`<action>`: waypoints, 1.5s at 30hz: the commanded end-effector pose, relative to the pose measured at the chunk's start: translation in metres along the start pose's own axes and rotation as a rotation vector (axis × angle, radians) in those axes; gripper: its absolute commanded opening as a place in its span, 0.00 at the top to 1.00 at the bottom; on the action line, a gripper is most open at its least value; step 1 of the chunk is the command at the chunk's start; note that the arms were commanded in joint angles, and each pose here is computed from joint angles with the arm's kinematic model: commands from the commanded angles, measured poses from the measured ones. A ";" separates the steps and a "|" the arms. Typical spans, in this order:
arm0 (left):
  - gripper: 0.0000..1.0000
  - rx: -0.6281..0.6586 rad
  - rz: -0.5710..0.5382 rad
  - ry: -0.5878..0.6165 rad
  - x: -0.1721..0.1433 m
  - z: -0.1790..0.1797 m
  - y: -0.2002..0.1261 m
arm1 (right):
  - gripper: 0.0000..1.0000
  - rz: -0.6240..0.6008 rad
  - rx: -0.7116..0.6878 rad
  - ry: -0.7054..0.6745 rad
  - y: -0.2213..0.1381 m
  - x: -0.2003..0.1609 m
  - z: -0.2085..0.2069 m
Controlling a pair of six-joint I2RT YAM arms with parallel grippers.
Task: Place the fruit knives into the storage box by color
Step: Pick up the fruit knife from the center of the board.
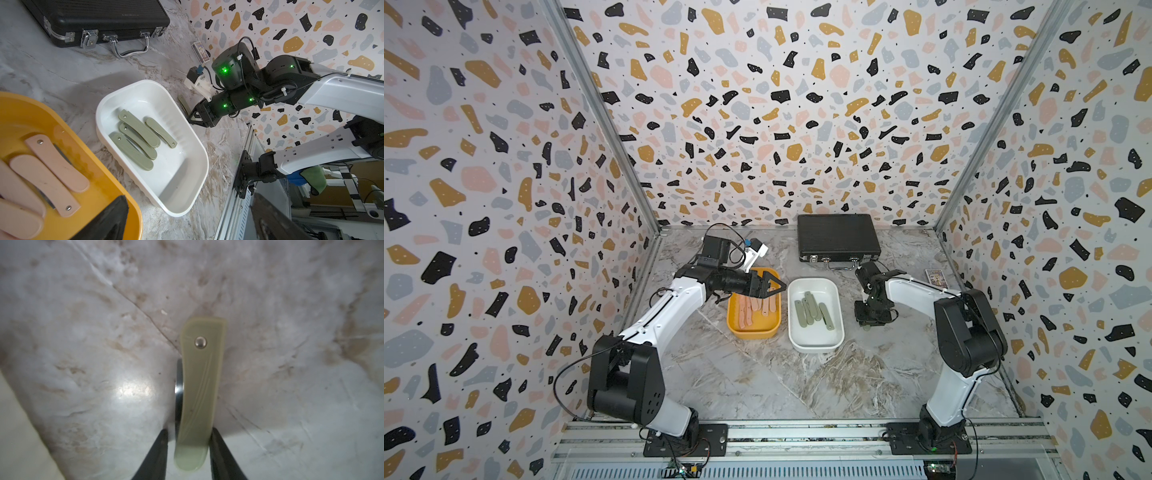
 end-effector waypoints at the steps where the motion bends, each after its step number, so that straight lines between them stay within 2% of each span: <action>1: 0.07 -0.002 -0.007 0.012 -0.001 0.004 0.001 | 0.68 0.098 -0.067 -0.005 0.016 -0.021 -0.011; 10: 0.07 0.002 -0.008 0.011 -0.001 0.004 0.000 | 0.75 0.090 -0.075 -0.012 0.012 -0.022 -0.013; 22: 0.07 0.004 -0.010 0.011 -0.001 0.003 0.000 | 0.76 0.041 -0.043 -0.019 -0.017 -0.018 -0.010; 35: 0.07 0.025 -0.014 0.025 0.003 0.000 -0.005 | 0.76 -0.034 0.003 -0.052 -0.067 -0.013 0.006; 41: 0.07 0.068 -0.017 0.081 0.009 -0.008 -0.017 | 0.76 -0.083 0.036 -0.098 -0.097 -0.012 0.027; 45: 0.07 0.086 -0.035 0.059 0.009 0.000 -0.027 | 0.76 -0.115 0.058 -0.138 -0.114 -0.011 0.046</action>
Point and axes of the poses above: each gripper's point midway between its finger pads, its own y axis out along the fingers, its own z axis along the line the jaws close on, x = y × z, the point moved 8 cm from there along -y, back along the fingers, and after that the axes turned 15 degrees about y, right-handed, at the moved point
